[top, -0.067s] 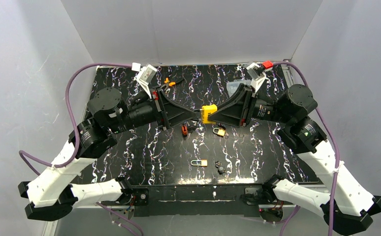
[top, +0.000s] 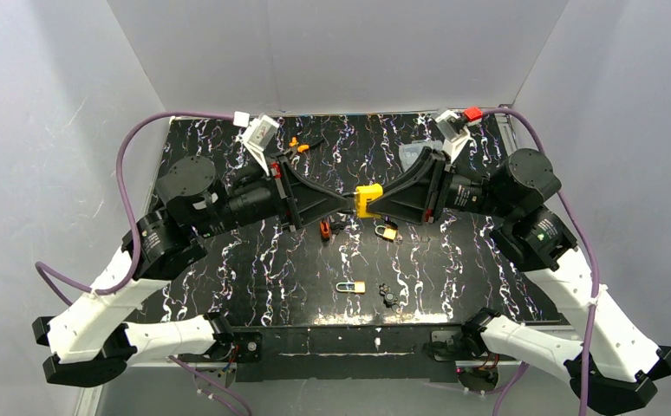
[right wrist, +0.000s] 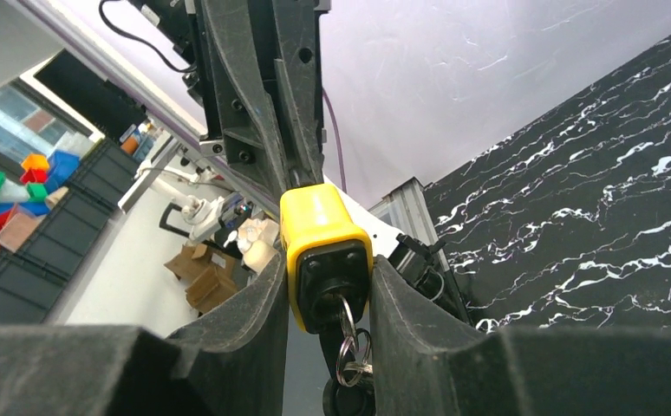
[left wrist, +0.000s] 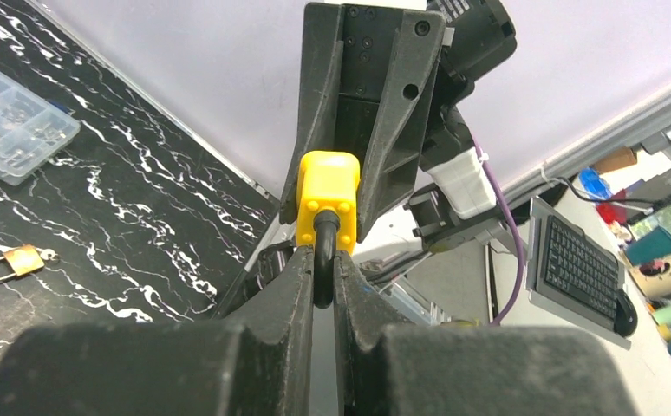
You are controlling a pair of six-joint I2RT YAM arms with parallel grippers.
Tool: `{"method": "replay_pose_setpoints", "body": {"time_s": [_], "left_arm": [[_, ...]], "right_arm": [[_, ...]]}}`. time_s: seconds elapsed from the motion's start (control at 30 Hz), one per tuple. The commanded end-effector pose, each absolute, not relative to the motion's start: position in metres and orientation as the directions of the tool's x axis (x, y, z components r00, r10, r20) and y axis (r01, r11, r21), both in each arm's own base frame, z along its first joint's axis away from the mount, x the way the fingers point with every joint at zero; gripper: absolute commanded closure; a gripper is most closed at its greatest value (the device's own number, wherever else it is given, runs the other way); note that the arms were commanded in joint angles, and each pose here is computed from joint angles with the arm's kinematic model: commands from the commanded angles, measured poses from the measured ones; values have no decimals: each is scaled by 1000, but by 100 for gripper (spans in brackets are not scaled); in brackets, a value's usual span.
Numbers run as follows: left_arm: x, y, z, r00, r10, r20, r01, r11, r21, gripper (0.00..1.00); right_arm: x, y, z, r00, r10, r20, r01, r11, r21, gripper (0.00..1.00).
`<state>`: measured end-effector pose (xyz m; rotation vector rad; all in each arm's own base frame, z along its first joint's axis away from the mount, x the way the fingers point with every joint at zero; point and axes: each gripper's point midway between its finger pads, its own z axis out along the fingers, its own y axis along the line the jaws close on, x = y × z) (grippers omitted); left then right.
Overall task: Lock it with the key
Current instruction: Lock the lock.
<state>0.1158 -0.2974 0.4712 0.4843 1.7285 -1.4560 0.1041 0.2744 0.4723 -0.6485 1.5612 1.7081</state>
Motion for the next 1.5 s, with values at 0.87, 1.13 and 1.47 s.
{"method": "replay_pose_setpoints", "body": {"time_s": [0.87,1.13,1.47], "left_arm": [[121,-345,385,-684,46,-728,668,443,-598,100],[119,-349,385,-685,55,-727,671,438,-599,100],[118,-356,385,-686,65,-725,676,425,-602,100]], "right_arm": [[81,283,525,-486,237,-841,-874,-127,469,99],[80,283,523,-485,233,-843,-875,-123,469,99],[79,283,522,-485,230,-844,-874,-120,470,99]]}}
